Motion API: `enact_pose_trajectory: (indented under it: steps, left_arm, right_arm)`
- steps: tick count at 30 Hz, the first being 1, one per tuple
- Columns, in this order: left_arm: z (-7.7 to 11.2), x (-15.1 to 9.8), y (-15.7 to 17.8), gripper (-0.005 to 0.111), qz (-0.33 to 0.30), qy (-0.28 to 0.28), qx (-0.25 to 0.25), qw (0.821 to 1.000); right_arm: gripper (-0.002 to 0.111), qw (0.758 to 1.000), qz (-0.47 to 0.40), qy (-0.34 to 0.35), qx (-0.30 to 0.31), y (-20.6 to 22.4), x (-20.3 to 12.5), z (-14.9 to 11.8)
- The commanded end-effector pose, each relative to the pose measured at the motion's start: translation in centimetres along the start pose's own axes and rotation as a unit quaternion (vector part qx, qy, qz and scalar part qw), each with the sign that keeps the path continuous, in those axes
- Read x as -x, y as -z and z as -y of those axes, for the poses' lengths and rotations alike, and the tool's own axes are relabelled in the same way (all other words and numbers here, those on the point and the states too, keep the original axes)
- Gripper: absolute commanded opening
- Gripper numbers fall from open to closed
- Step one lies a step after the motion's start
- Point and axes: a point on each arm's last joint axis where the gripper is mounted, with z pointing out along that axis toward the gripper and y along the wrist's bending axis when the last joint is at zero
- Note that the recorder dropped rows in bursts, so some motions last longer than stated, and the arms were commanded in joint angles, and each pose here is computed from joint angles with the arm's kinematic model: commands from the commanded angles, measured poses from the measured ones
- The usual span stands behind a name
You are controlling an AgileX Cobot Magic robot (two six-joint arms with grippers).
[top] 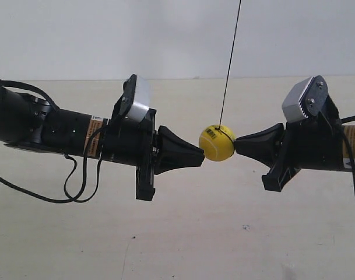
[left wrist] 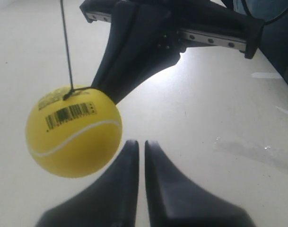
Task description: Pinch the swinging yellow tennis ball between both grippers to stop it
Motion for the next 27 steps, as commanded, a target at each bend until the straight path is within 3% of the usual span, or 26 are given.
enact_pose_trajectory:
  steps: [1, 8, 14, 27]
  left_arm:
    - [-0.2, 0.1, -0.2, 0.005, -0.003, -0.001, 0.006, 1.0]
    - [-0.9, -0.5, -0.1, 0.005, -0.036, 0.006, 0.048, 0.998]
    - [-1.3, -0.3, -0.1, 0.005, -0.025, 0.015, 0.068, 0.997]
    - [-1.3, -0.3, -0.1, 0.005, -0.023, 0.015, 0.07, 0.997]
  right_arm:
    - [0.0, 1.0, 0.005, 0.005, 0.004, 0.0, 0.2, 0.0]
    - [0.0, 1.0, 0.006, 0.007, 0.003, 0.0, 0.2, 0.0]
    - [0.0, 1.0, 0.006, 0.007, 0.003, 0.0, 0.2, 0.1]
    - [0.0, 1.0, 0.008, 0.002, 0.004, 0.0, 0.3, 0.0]
